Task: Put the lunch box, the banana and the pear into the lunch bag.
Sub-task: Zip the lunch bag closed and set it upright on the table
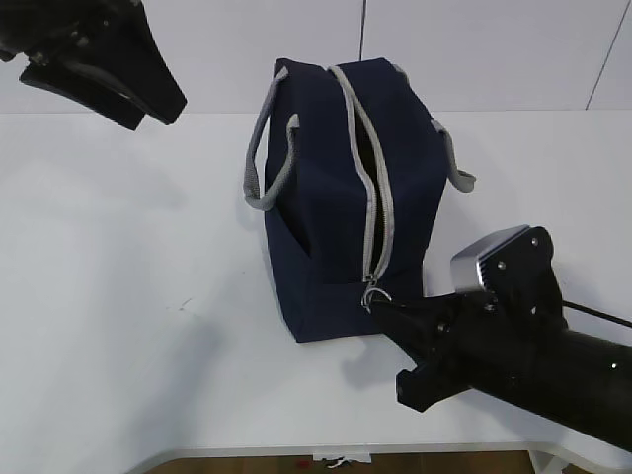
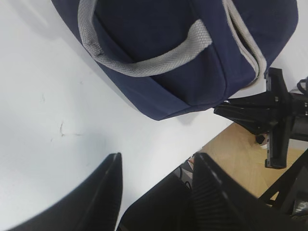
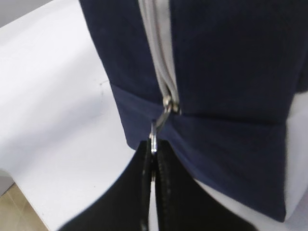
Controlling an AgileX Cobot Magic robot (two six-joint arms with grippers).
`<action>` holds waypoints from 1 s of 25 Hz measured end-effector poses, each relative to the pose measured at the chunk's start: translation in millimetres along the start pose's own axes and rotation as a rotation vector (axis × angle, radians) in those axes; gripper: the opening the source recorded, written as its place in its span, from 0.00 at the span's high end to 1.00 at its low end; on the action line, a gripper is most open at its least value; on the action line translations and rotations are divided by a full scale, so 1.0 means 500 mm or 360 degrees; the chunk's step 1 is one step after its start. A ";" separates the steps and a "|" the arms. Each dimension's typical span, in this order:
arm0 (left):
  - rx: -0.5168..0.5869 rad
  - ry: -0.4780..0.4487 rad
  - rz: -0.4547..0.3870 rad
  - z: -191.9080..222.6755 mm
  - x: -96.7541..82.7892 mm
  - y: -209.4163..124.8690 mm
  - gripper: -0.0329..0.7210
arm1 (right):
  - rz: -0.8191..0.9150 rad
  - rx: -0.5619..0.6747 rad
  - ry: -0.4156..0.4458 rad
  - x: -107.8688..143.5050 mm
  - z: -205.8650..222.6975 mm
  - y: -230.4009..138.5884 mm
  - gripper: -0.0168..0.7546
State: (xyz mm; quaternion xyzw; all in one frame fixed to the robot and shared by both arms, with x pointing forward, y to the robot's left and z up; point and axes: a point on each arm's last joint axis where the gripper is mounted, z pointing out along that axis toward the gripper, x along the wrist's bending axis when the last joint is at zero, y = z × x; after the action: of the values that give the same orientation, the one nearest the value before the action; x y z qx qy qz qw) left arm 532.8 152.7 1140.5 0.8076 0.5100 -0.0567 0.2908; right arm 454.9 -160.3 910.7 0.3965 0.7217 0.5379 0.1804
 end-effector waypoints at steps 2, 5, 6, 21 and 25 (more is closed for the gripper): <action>0.0000 0.0000 0.0000 0.000 0.000 0.000 0.48 | -0.0009 -0.0024 0.0000 0.002 -0.006 0.009 0.98; 0.0000 0.0000 0.0000 0.000 0.000 0.000 0.48 | -0.0023 -0.0064 0.0000 0.005 -0.014 0.024 0.98; 0.0000 0.0000 0.0000 0.000 0.000 0.000 0.48 | -0.0028 -0.0078 0.0000 0.006 -0.016 0.028 0.98; 0.0000 0.0000 0.0000 0.000 0.000 0.000 0.48 | -0.0099 -0.0180 -0.0029 0.014 -0.043 0.093 0.98; 0.0000 0.0000 -0.0001 0.000 0.000 0.000 0.48 | -0.0135 -0.0193 -0.0022 0.016 -0.035 0.127 0.98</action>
State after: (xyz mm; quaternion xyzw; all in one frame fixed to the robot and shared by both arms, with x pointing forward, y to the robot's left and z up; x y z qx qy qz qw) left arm 532.8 152.7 1140.5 0.8074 0.5103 -0.0568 0.2908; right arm 461.8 -158.8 976.5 0.3576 0.7026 0.5698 0.2318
